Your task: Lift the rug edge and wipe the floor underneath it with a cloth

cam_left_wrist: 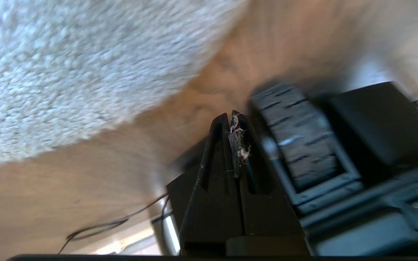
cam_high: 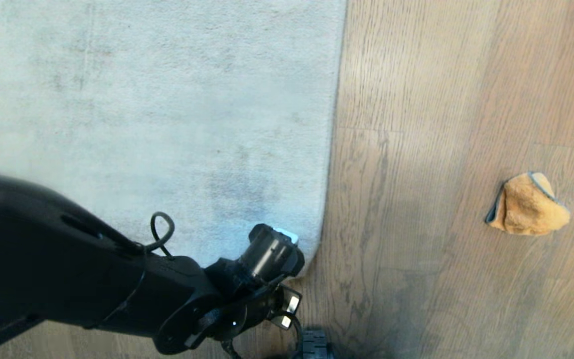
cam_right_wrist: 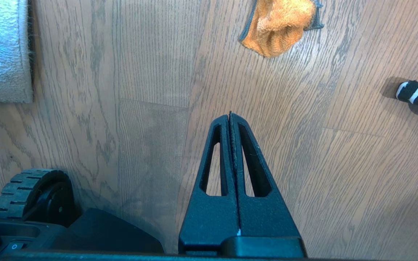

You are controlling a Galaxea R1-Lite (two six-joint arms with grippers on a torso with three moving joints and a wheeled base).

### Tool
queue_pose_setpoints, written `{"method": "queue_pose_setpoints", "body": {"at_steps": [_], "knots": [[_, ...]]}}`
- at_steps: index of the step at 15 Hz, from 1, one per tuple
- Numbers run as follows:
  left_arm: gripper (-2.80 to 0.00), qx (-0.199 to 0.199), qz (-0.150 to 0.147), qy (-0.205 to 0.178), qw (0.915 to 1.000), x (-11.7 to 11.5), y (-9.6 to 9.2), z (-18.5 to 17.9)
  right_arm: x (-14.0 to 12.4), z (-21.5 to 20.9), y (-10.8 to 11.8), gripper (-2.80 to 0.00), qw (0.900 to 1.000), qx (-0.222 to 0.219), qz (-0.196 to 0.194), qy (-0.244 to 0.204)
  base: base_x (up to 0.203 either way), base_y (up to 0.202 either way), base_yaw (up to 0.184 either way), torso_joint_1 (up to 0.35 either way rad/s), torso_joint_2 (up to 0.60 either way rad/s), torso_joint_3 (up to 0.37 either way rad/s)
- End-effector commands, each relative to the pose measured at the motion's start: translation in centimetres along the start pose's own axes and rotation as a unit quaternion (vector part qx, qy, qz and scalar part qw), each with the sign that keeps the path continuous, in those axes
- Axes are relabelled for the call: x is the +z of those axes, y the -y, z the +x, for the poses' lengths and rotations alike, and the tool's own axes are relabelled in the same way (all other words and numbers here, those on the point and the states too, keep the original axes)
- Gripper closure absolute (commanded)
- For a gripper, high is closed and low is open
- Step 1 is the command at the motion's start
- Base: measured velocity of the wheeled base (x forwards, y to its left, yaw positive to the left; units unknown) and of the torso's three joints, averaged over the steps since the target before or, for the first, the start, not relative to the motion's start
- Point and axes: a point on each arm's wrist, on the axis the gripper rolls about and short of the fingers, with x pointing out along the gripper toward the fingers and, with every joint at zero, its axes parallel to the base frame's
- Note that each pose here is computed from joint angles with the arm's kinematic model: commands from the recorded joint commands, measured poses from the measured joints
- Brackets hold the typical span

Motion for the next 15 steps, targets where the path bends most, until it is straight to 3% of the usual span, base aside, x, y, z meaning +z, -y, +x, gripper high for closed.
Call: {"method": "queue_pose_setpoints", "body": {"at_steps": [1, 3, 7, 12, 15], "knots": [[0.0, 0.018, 0.001, -0.02, 0.9996, -0.3, -1.0, 1.6, 0.0, 0.0, 0.0, 0.0, 1.0, 0.0, 0.0, 0.0, 0.0, 0.0, 0.0, 0.0, 0.0, 0.0], [0.0, 0.029, 0.015, -0.027, 0.9991, 0.0, -2.1, 2.5, 0.0, 0.0, 0.0, 0.0, 1.0, 0.0, 0.0, 0.0, 0.0, 0.0, 0.0, 0.0, 0.0, 0.0], [0.0, 0.041, 0.015, -0.036, 0.9984, 0.2, -3.1, 4.2, 0.0, 0.0, 0.0, 0.0, 1.0, 0.0, 0.0, 0.0, 0.0, 0.0, 0.0, 0.0, 0.0, 0.0], [0.0, 0.044, 0.046, 0.004, 0.9979, 2.8, -3.5, 6.5, 0.0, 0.0, 0.0, 0.0, 1.0, 0.0, 0.0, 0.0, 0.0, 0.0, 0.0, 0.0, 0.0, 0.0], [0.0, 0.022, 0.059, 0.022, 0.9978, 3.3, -3.6, 7.6, 0.0, 0.0, 0.0, 0.0, 1.0, 0.0, 0.0, 0.0, 0.0, 0.0, 0.0, 0.0, 0.0, 0.0]]}}
